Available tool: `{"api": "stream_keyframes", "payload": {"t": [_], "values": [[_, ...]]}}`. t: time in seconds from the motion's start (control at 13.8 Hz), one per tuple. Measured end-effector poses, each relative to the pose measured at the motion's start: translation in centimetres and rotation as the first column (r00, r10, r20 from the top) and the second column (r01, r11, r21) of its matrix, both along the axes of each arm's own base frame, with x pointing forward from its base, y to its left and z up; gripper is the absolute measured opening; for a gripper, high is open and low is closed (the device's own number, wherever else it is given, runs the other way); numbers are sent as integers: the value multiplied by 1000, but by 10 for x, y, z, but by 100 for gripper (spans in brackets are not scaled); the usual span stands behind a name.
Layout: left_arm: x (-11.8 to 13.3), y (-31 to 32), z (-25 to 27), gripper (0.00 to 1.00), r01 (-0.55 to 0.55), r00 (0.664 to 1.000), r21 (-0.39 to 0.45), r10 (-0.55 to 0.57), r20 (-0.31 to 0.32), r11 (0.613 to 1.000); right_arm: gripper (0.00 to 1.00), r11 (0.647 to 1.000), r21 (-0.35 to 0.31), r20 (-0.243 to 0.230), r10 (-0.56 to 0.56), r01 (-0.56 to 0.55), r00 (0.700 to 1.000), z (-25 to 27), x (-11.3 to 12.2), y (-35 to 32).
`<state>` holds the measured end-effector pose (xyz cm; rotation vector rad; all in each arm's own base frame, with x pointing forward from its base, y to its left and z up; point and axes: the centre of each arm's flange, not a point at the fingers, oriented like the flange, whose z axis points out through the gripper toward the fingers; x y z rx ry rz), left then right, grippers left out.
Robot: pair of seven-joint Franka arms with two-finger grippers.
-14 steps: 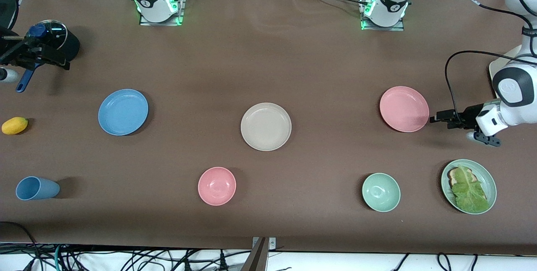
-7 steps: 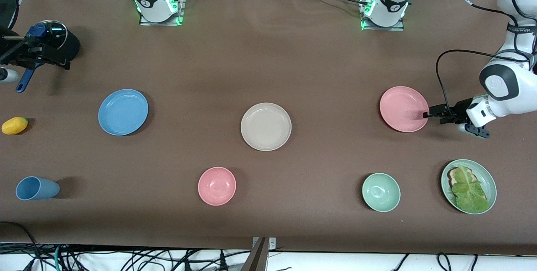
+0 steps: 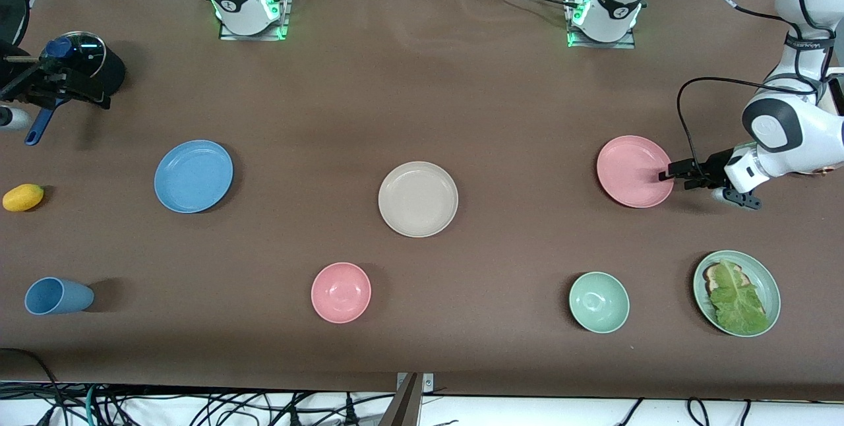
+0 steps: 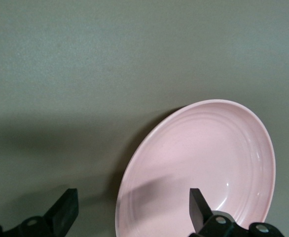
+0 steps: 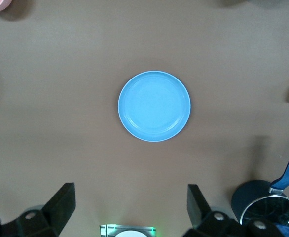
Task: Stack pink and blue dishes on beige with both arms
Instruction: 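Close the left gripper on the pink plate rim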
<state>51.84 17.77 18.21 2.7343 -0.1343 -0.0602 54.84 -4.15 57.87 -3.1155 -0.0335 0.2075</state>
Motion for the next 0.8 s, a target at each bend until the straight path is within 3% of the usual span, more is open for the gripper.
{"api": "stream_keyframes", "payload": {"t": [0.15, 0.8], "values": [[-4, -2, -4, 98, -10, 1000, 7, 10, 3, 1000, 100, 1000, 0, 0, 0, 0, 1000, 0, 0, 0], [-7, -10, -10, 4, -3, 1000, -14, 3, 23, 1000, 100, 1000, 0, 0, 0, 0, 1000, 0, 0, 0]]}}
